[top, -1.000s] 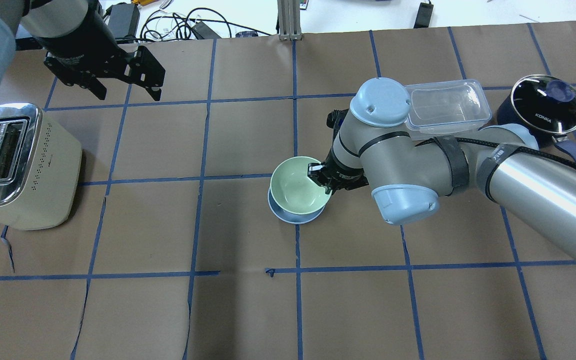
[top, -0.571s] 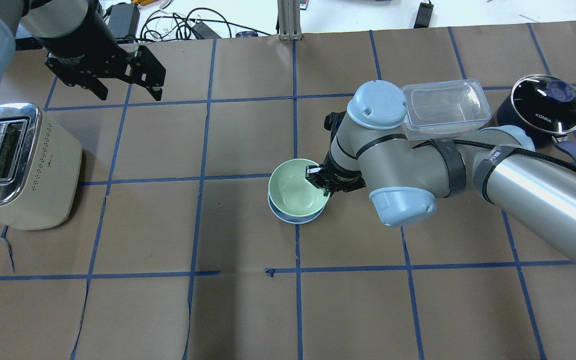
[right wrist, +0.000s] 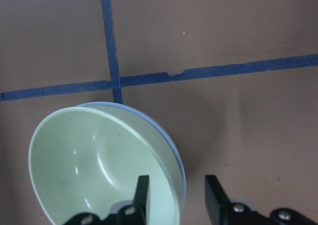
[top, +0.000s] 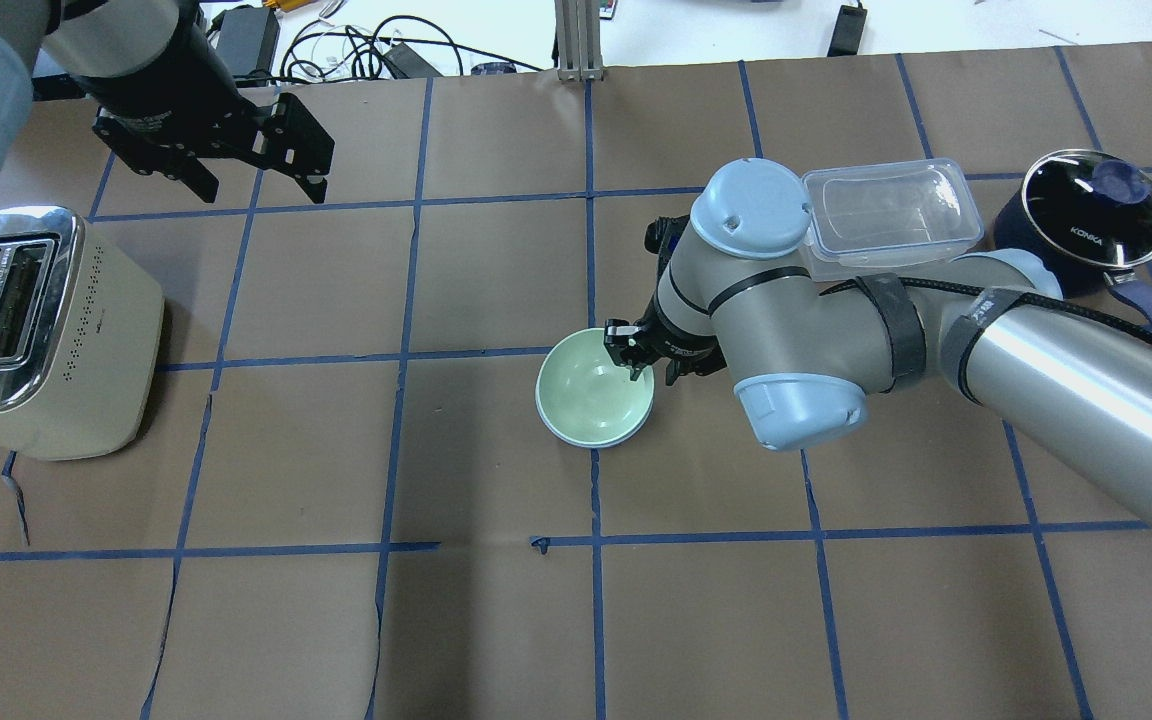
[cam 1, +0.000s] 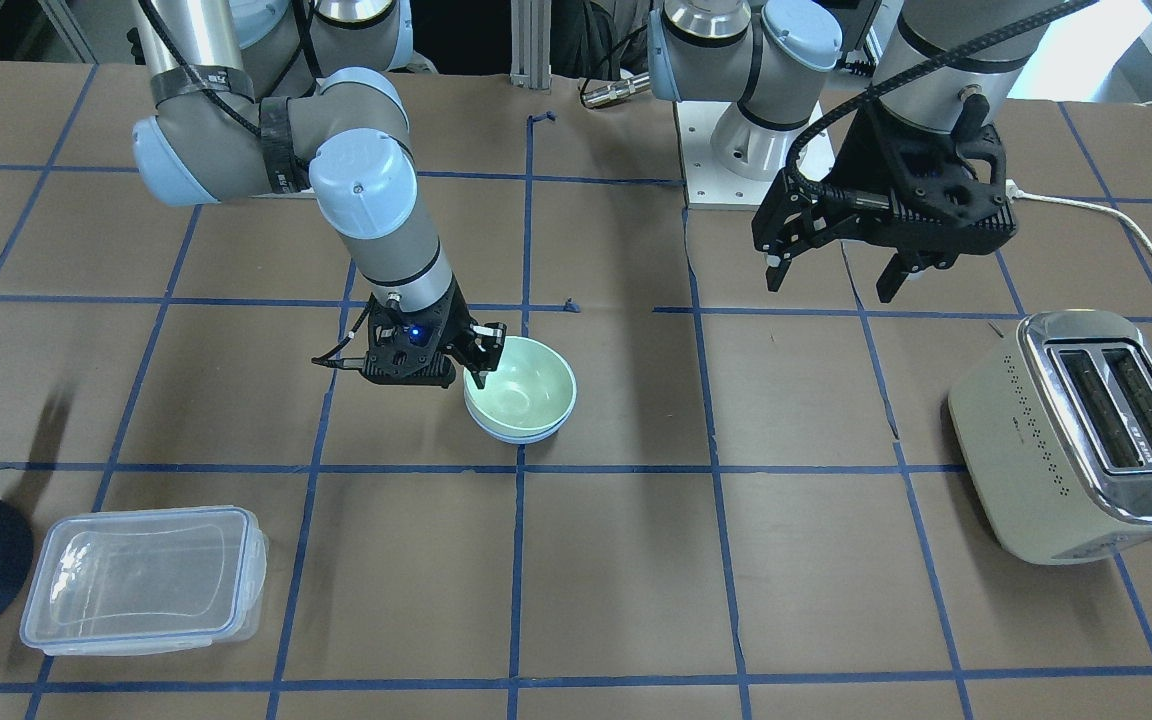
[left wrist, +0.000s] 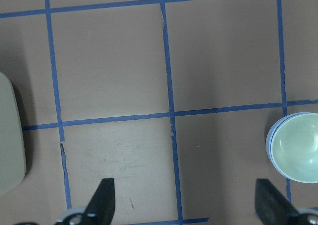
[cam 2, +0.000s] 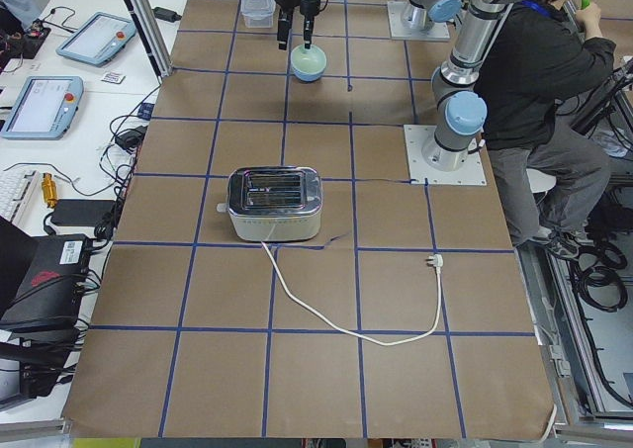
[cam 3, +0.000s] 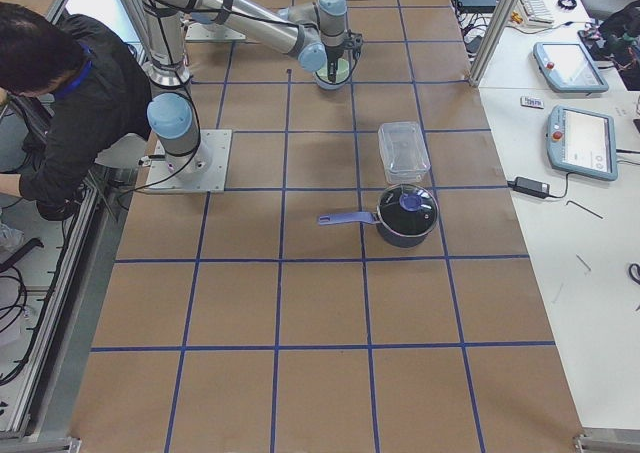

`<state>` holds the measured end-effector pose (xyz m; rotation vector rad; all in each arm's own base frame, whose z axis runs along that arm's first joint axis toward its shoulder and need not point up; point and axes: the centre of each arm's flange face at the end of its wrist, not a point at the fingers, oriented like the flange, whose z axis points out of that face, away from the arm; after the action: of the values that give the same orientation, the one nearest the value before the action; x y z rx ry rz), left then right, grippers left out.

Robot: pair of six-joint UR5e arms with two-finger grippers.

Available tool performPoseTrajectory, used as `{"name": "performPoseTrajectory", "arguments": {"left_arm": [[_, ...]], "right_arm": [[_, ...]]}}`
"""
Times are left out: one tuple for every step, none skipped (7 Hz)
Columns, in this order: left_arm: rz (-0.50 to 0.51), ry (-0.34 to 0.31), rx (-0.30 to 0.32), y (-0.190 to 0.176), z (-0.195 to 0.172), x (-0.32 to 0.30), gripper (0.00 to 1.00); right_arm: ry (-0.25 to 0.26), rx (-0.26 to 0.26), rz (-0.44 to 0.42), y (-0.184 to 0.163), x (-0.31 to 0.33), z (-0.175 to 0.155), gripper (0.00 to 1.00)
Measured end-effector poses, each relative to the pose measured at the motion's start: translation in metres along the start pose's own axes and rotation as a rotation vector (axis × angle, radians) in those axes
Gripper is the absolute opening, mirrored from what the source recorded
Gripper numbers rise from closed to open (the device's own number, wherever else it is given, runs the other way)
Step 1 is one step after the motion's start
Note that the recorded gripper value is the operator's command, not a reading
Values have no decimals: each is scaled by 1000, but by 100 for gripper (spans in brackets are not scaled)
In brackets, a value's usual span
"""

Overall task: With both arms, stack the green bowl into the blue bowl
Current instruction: 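Open the right gripper and raise it away from the stacked bowls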

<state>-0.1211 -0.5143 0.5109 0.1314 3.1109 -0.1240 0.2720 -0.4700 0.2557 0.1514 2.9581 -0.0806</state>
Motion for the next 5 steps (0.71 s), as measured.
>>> {"name": "performPoseTrajectory", "arguments": {"left_arm": [[0, 0, -2, 1, 1, 0, 100], [0, 1, -5, 3, 3, 0, 100], [-1, 1, -6, 4, 4, 0, 100], [-1, 1, -7, 4, 4, 0, 100], [-2, 0, -7, 4, 4, 0, 100]], "right_arm": [[1, 16, 3, -4, 1, -6, 100], [9, 43, 13, -16, 4, -20, 100], [39, 66, 24, -36, 10, -43, 100], [75, 68, 23, -58, 21, -72, 100], [105, 55, 20, -77, 36, -108, 100]]}}
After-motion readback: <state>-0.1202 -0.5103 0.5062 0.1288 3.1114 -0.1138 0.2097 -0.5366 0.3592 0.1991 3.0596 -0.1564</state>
